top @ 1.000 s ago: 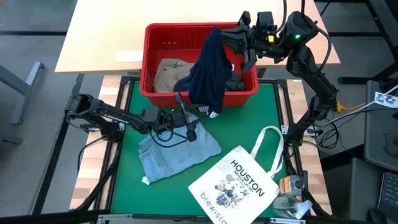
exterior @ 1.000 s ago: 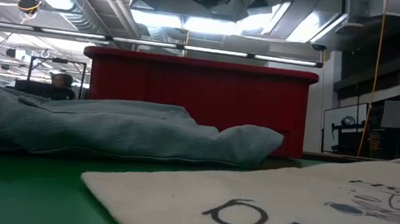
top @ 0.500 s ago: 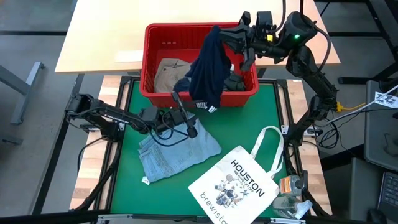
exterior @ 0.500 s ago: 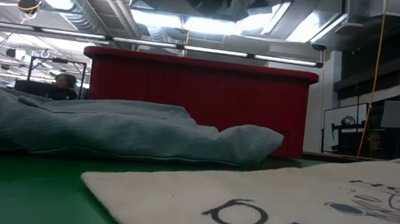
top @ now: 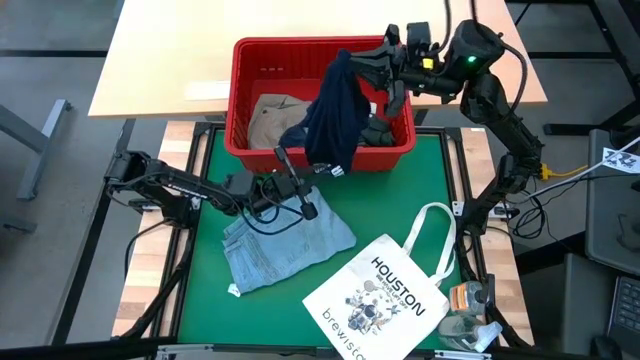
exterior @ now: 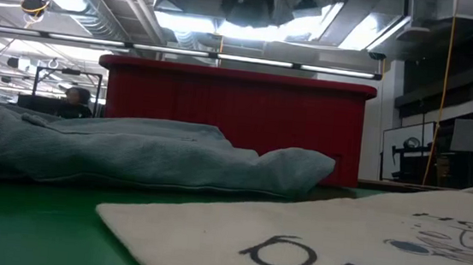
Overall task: Fold Laundry from Bin
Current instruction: Fold the dark blue boxer shorts
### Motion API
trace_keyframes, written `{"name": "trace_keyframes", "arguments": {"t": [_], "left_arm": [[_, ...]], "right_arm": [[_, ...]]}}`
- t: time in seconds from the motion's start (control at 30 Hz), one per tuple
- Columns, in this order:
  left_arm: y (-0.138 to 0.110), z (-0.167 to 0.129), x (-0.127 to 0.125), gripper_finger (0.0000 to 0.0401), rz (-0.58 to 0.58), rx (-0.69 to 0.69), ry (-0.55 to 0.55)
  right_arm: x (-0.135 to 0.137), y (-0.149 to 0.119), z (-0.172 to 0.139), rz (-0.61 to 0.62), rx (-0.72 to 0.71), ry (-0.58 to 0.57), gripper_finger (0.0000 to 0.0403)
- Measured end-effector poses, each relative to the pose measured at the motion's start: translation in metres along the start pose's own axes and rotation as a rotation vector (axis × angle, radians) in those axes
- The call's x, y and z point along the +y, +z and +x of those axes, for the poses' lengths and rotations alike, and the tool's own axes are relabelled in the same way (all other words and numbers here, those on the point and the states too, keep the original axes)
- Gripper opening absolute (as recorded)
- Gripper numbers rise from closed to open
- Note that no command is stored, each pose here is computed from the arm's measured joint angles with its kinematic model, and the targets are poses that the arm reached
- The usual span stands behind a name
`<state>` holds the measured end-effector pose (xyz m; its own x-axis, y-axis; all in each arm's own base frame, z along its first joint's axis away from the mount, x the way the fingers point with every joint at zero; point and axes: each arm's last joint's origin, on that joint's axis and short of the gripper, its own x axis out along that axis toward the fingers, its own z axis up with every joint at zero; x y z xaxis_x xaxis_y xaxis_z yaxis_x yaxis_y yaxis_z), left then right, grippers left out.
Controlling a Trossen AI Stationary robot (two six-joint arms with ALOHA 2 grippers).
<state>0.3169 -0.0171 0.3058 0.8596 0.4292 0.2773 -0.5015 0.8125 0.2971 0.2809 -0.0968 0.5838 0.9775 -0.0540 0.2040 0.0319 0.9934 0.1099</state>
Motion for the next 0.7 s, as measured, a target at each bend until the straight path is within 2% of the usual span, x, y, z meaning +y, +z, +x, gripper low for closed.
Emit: {"name": "trace_keyframes", "arguments": {"t": [0.23,0.53,0.7], "left_arm": [[0.001,-0.003,-0.005,0.0003,-0.066,0.004,-0.021],[0.002,-0.004,-0.008,0.0002,-0.067,0.008,-0.031],[0.001,-0.004,-0.008,0.0002,-0.062,0.018,-0.035]], "right_arm": [[-0.004,-0.014,-0.001,-0.049,0.133,-0.067,0.001],[-0.01,-0.024,-0.004,-0.136,0.244,-0.227,0.001],[-0.011,-0.028,-0.005,-0.167,0.286,-0.272,0.001]]}}
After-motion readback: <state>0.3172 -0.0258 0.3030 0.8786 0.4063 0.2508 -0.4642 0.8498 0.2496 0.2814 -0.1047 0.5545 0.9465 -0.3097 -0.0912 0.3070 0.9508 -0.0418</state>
